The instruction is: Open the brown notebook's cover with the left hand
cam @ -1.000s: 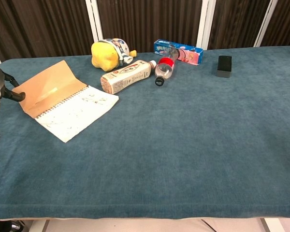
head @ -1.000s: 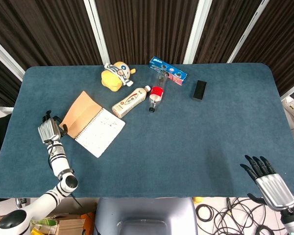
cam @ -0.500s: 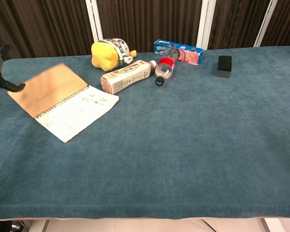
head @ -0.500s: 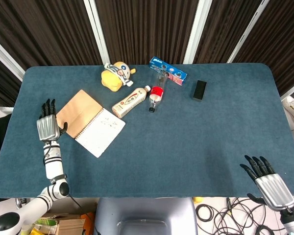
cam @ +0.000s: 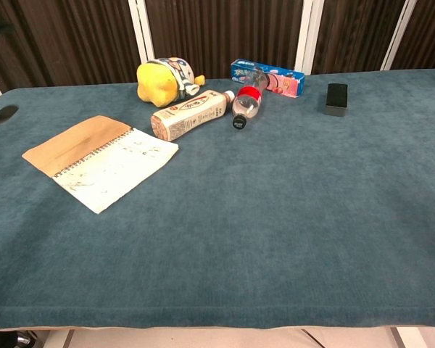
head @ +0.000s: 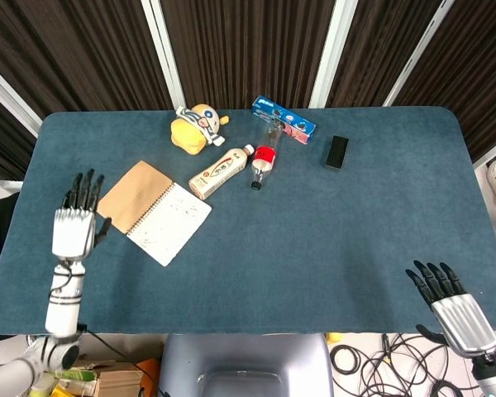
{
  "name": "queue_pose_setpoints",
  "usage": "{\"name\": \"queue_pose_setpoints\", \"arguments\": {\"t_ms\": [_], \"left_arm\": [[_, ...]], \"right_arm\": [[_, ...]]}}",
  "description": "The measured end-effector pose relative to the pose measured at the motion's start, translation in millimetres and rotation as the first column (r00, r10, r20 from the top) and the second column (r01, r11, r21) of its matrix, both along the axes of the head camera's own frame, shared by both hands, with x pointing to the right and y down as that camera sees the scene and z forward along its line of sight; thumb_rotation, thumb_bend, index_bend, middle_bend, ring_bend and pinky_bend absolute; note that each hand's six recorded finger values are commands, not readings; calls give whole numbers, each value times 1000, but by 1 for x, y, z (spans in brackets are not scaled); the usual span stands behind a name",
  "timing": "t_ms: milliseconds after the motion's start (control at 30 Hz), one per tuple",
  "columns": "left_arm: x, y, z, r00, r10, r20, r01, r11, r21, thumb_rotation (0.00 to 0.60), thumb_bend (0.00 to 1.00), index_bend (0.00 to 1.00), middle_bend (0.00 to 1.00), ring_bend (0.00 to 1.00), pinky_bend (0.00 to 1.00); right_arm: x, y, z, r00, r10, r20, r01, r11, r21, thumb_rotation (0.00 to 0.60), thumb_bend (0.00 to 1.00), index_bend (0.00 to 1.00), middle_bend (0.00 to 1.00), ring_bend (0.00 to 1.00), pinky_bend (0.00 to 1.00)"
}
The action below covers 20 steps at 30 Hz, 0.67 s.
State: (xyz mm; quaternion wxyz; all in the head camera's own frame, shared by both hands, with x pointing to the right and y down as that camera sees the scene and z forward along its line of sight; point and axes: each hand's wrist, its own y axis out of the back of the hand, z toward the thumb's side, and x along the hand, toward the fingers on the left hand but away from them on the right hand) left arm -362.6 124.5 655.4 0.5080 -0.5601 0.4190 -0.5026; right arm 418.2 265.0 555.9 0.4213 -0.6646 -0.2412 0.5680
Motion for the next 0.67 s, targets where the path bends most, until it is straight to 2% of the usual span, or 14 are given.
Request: {"name": "queue_pose_setpoints", "arguments": {"t_ms": [133, 167, 267, 333, 433, 667], "left_arm": [[2, 48, -23, 994, 86, 65, -81, 994, -69, 600, 331, 0, 0, 0, 251], [2, 67, -32, 991, 112, 71, -105, 990, -99, 600, 331, 0, 0, 0, 249], [-3, 114, -54, 982, 180, 57, -167, 969, -183, 600, 336, 0, 0, 0, 247], [-11, 134, -65, 972, 224, 67, -204, 952, -227, 600, 342, 0, 0, 0, 247], [-23, 146, -72, 965, 248, 91, -216, 940, -265, 600, 345, 0, 0, 0, 249], [-43, 148, -73, 983, 127, 134, -80, 946, -313, 600, 350, 0, 0, 0, 257]], "right_arm": [[-1, 0, -4, 1000, 14, 19, -15, 999, 51, 600, 0, 0, 0, 0, 24], [-1, 0, -5, 1000, 18, 23, -20, 998, 62, 600, 0, 0, 0, 0, 25], [0, 0, -4, 999, 33, 26, -35, 996, 88, 600, 0, 0, 0, 0, 25], [0, 0, -4, 999, 39, 23, -41, 995, 94, 600, 0, 0, 0, 0, 25], [1, -2, -3, 999, 46, 17, -48, 994, 100, 600, 0, 0, 0, 0, 25], [1, -1, -2, 999, 44, 11, -45, 995, 88, 600, 0, 0, 0, 0, 25]]}}
